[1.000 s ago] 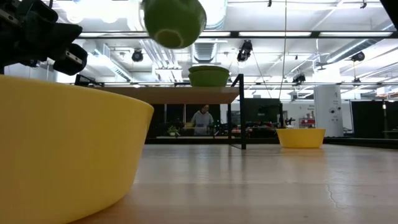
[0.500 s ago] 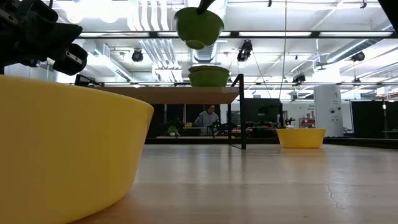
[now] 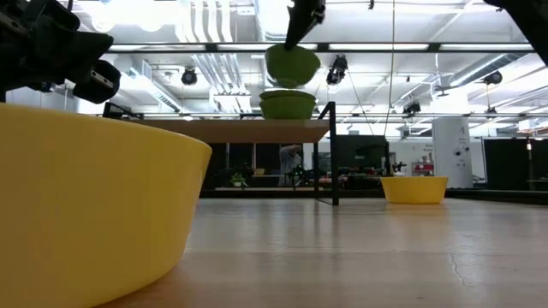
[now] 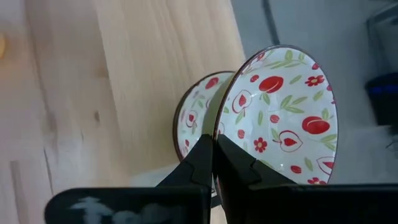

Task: Pick & Place Mini bowls
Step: Stack the bottom white patterned bowl on top of the white patterned bowl on the shelf, then put the top yellow bowl on the shelf

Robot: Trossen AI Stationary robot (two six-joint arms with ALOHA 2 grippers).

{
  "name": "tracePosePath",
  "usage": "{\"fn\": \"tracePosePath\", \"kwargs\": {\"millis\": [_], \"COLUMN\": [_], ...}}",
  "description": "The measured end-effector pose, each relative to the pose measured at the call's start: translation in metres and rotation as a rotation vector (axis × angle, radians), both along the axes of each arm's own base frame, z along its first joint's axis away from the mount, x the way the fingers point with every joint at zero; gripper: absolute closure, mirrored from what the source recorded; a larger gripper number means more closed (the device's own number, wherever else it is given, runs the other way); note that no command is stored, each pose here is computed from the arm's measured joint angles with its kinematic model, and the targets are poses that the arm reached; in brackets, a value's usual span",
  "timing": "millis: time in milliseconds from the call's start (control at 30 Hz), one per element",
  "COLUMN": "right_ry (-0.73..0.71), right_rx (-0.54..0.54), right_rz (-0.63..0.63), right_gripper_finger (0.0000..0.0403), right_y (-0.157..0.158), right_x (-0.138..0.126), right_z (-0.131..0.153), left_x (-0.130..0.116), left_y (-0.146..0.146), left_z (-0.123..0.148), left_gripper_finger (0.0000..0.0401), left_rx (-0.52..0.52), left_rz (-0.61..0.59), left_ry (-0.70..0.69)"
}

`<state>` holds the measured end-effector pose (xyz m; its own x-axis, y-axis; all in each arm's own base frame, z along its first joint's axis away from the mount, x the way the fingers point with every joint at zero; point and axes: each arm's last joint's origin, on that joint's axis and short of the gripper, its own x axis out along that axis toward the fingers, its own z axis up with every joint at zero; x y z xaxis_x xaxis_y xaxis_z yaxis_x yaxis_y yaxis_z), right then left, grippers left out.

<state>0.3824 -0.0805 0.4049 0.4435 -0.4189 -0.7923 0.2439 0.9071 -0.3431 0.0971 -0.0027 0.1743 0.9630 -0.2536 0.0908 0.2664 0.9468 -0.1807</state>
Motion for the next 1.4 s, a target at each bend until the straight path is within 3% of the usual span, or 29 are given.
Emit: {"fn": "tracePosePath", "kwargs": {"millis": [867, 1400], "right_ry": [0.152, 0.134], "right_rx": [0.015, 0.022], "right_rz": [-0.004, -0.021], "right_gripper_finger": [0.0387, 0.0239], "right_y": [-0.019, -0.014], "right_x": [0.030, 0.021], "right_z": [-0.050, -0.039], "left_x": [0.000, 0.000], "left_y": [0.000, 0.000], "left_z": [0.000, 0.000], "left_gripper_finger": [0.0401, 0.0401], "left_rx": [0.000, 0.000], "left_rz": [0.000, 0.000], "left_ry": [0.002, 0.001]}}
